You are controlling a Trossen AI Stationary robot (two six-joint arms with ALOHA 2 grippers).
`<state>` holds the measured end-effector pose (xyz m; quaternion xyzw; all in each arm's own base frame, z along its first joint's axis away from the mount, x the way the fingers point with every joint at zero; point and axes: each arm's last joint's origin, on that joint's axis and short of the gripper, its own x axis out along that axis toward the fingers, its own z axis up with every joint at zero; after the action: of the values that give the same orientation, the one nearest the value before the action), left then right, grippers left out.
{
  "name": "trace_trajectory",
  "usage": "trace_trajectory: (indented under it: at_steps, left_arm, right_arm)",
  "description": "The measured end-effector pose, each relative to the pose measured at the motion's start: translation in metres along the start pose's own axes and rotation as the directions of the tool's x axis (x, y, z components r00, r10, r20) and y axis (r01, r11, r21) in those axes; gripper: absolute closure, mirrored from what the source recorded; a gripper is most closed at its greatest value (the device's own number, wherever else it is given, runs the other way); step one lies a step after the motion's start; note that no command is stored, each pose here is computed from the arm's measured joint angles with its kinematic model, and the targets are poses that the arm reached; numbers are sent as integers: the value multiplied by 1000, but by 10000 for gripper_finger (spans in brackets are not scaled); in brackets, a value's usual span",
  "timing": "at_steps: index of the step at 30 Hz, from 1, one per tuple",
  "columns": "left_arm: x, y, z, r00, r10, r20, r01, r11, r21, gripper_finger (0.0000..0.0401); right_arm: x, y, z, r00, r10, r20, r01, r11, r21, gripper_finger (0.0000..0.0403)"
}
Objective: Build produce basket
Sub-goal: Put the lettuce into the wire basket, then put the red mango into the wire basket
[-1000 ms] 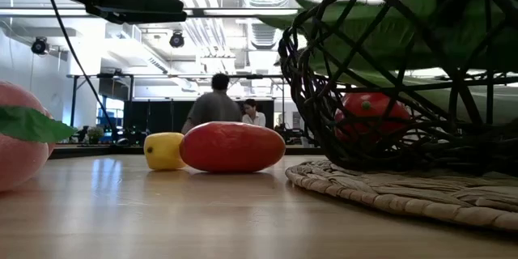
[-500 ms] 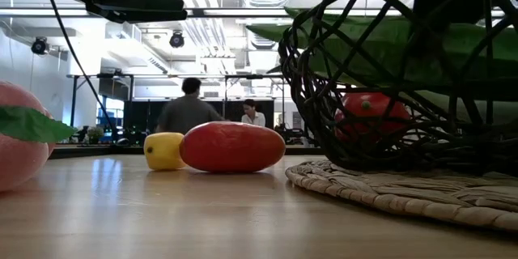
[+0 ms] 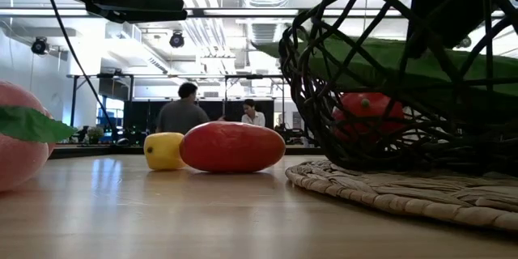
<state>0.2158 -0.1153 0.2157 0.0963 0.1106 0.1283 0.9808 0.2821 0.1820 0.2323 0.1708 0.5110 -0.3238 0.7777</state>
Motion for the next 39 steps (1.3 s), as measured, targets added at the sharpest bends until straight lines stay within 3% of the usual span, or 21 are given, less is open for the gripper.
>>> trace_trajectory:
  at_steps: [4,8,12,15,18,21,24,26,30,35,39]
  left_arm:
    - [0,0,0,1000,0,0,0,1000,0,128]
    - [-3,-3,7,1000,-18,17,18,1000,-9,128]
    - [-14,-8,19,997,-60,57,59,998,17,128]
    - [-26,-11,27,992,-104,75,103,994,25,128]
    - [-43,-12,30,991,-123,60,121,992,31,128]
    - [-60,-7,26,997,-81,8,81,997,3,128]
    - [-77,4,18,998,-47,-43,43,995,-91,128]
    - [-84,12,11,995,-42,-89,27,985,-171,128]
    - [-88,24,-8,986,-13,-167,-35,958,-285,128]
    - [-86,24,-27,979,0,-202,-62,952,-301,128]
    - [-84,21,-34,976,8,-216,-73,953,-295,128]
  right_arm:
    - [-11,-1,5,1000,31,-4,-31,1000,3,64]
    - [-37,-2,13,994,109,25,-109,994,19,54]
    - [-62,8,21,965,192,177,-174,978,-112,63]
    - [-72,23,28,903,291,316,-200,936,-291,70]
    - [-71,45,41,820,414,395,-217,864,-455,74]
    - [-55,63,62,762,486,429,-194,802,-565,74]
    - [-24,75,87,740,533,411,-195,754,-627,74]
    - [1,78,104,759,531,378,-196,739,-645,74]
    - [41,73,139,851,437,289,-172,753,-635,74]
    - [80,71,172,930,349,116,-192,729,-657,74]
    - [105,73,182,971,241,-6,-176,692,-700,74]
